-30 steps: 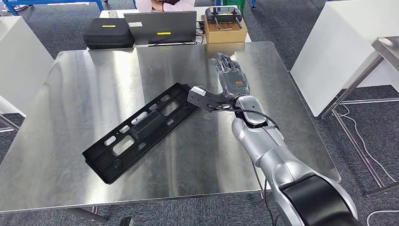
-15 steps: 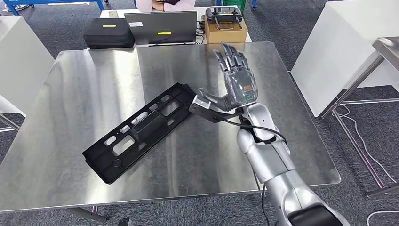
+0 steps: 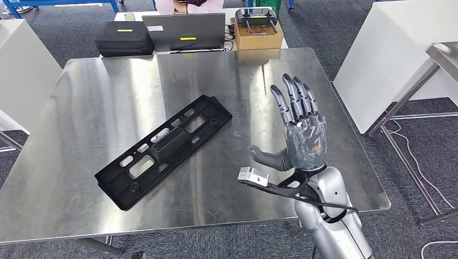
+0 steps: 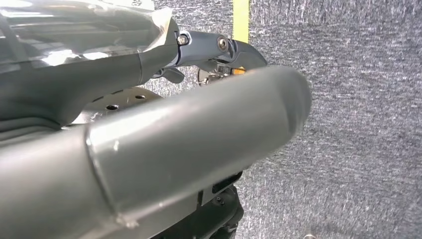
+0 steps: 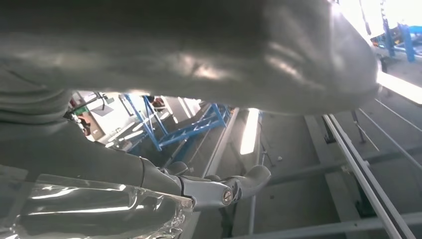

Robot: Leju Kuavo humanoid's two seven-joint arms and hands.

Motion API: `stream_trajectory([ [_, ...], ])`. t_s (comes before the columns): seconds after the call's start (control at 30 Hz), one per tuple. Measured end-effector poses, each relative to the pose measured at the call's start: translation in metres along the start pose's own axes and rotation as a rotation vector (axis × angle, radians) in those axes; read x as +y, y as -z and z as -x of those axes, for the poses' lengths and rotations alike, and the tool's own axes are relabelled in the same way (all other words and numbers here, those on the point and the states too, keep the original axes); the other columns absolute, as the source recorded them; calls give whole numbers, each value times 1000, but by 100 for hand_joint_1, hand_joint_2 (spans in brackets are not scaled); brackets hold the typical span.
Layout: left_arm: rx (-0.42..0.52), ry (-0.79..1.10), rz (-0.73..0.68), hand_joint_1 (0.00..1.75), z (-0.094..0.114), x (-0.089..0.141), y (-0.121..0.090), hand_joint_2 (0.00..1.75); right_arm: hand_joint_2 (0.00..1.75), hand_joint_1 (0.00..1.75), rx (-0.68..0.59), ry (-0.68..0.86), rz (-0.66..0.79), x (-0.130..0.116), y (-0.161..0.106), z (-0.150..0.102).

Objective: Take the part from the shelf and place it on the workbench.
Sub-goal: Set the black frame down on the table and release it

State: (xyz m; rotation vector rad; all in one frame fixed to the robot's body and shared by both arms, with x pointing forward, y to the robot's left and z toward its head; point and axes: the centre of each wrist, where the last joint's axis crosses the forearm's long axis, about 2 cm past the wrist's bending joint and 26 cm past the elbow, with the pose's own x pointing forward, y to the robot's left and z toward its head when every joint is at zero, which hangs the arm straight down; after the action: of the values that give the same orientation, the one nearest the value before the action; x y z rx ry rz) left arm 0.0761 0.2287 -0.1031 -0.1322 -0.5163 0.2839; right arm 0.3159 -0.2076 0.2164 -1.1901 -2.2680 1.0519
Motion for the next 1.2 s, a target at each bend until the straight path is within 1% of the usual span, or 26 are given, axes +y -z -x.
stream_trajectory([
  [0.27,-2,-11,-7,0,0,0,0,0,0,0,-28,1,42,-12,-8,-5],
  [0.53,-4,-40,1,0,1,1,0,0,0,0,-38,30,80,-21,-39,-20],
  [0.77,-10,-53,-3,0,1,2,-1,0,0,0,-32,57,106,-27,-58,-33],
  [0.97,-13,-56,-7,0,1,3,-1,0,0,0,-30,90,115,-27,-65,-40],
  [1.2,-14,-62,-12,0,0,5,0,0,0,0,-21,112,121,-26,-66,-44],
])
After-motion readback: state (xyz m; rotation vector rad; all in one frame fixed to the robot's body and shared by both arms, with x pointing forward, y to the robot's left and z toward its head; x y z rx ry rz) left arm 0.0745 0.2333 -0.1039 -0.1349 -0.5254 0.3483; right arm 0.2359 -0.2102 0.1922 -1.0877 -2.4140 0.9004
